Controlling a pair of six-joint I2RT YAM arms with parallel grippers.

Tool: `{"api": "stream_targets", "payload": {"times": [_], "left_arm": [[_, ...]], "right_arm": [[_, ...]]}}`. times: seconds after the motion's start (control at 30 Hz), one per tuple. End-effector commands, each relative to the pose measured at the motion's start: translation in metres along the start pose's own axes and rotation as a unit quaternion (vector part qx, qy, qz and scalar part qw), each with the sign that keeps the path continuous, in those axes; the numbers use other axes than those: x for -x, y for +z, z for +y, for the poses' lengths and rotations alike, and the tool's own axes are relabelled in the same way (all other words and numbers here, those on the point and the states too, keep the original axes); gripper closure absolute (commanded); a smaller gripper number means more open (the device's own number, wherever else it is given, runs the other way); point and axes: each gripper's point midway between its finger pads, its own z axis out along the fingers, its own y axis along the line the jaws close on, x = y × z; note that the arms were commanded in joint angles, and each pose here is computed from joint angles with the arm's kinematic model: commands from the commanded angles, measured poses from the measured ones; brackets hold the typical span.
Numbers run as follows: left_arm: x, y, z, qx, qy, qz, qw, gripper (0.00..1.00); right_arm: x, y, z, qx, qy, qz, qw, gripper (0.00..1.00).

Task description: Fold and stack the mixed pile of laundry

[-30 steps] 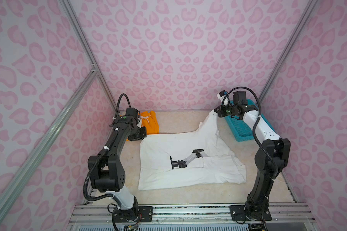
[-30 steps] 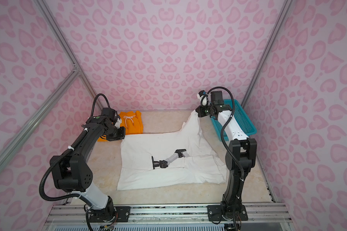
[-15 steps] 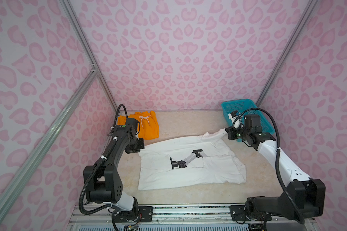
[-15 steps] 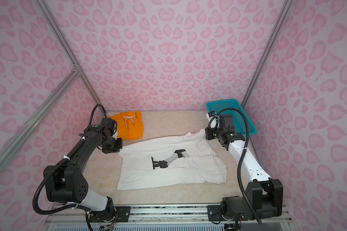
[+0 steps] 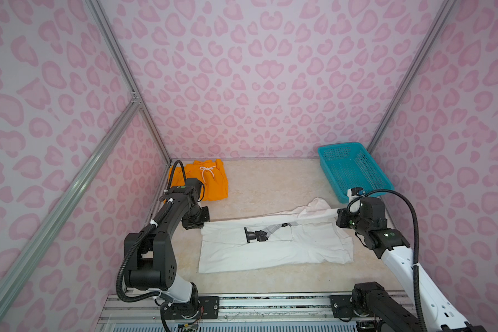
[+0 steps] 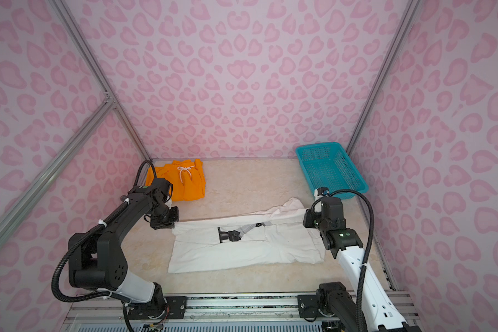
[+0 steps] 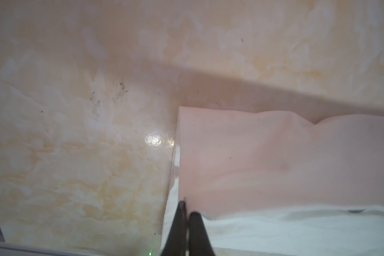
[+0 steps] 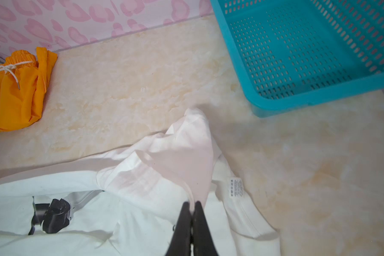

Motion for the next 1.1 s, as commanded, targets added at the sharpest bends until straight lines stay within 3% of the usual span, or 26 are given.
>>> {"api": "stream_targets", "payload": {"times": [0.0,0.2,0.33,0.43,0.5,0.53,0.67,0.8,0.93,1.07], "left_arm": [[0.023,-0.004,0.004,0.021,0.001,-0.031,0.999,0.97],[0.031,-0.006,0.000,0.019,0.008,-0.031,0.999,0.97],[-0.002,0.016,0.000,0.028,0.031,0.038,0.998,0.95],[-0.028,0.029,0.003,0.054,0.045,0.074,0.995,0.91],[-0.040,0.034,-0.003,0.042,0.047,0.090,0.994,0.82],[-0.040,0.033,-0.004,0.046,0.046,0.090,0.994,0.78],[-0.025,0.024,-0.006,0.057,0.039,0.059,0.996,0.65],[0.004,0.001,-0.020,0.030,0.031,0.006,0.999,0.53],[0.015,-0.017,-0.043,-0.034,0.031,-0.021,0.999,0.52],[0.016,-0.014,-0.034,-0.034,0.004,-0.037,0.999,0.52]], "right_arm": [[-0.018,-0.006,-0.014,-0.031,0.068,0.005,0.997,1.00],[-0.048,-0.014,-0.029,-0.060,0.136,0.022,0.989,0.97],[-0.067,-0.019,-0.039,-0.091,0.169,0.050,0.980,0.96],[-0.073,-0.026,-0.043,-0.107,0.180,0.058,0.976,0.84],[-0.071,-0.031,-0.044,-0.112,0.182,0.058,0.975,0.63],[-0.070,-0.033,-0.044,-0.112,0.180,0.061,0.975,0.58],[-0.054,-0.033,-0.041,-0.122,0.157,0.077,0.977,0.53],[-0.044,-0.011,-0.026,-0.088,0.110,0.106,0.984,0.52],[-0.043,0.027,0.005,-0.012,0.074,0.177,0.981,0.53],[-0.049,0.058,0.041,0.048,0.044,0.236,0.970,0.54]]}}
